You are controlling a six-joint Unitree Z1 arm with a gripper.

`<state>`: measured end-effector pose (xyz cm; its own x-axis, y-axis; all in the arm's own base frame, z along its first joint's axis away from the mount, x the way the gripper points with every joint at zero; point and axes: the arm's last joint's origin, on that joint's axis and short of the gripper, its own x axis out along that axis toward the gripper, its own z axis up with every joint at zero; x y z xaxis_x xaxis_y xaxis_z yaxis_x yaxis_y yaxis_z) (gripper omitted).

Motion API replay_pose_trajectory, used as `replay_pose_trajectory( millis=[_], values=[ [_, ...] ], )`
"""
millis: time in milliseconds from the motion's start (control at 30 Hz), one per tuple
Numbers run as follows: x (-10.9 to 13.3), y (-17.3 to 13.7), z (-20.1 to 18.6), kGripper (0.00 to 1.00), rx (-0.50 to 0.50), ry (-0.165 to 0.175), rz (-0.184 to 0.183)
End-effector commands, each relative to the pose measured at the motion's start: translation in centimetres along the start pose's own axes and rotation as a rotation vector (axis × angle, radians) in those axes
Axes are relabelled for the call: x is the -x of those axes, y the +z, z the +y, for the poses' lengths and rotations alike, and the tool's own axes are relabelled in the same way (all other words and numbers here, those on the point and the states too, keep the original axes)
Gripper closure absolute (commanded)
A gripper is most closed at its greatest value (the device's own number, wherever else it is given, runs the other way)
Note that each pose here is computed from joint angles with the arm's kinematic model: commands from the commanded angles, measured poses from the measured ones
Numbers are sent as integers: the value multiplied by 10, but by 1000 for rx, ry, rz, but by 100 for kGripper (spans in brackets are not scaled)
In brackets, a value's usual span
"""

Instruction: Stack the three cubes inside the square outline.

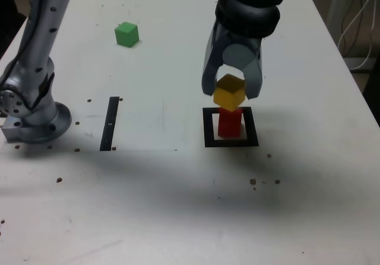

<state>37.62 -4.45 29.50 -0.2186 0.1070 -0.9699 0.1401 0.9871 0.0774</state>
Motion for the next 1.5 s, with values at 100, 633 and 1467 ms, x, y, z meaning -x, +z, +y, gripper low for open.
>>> replay_pose_trajectory(
  millis=[100, 633, 1467],
  values=[
    [-4, 0, -6, 61, -1, -22, 17],
    [-14, -3, -4, 50, 4, -3, 8],
    [-21, 4, -3, 46, 5, 36, -5]
  ],
)
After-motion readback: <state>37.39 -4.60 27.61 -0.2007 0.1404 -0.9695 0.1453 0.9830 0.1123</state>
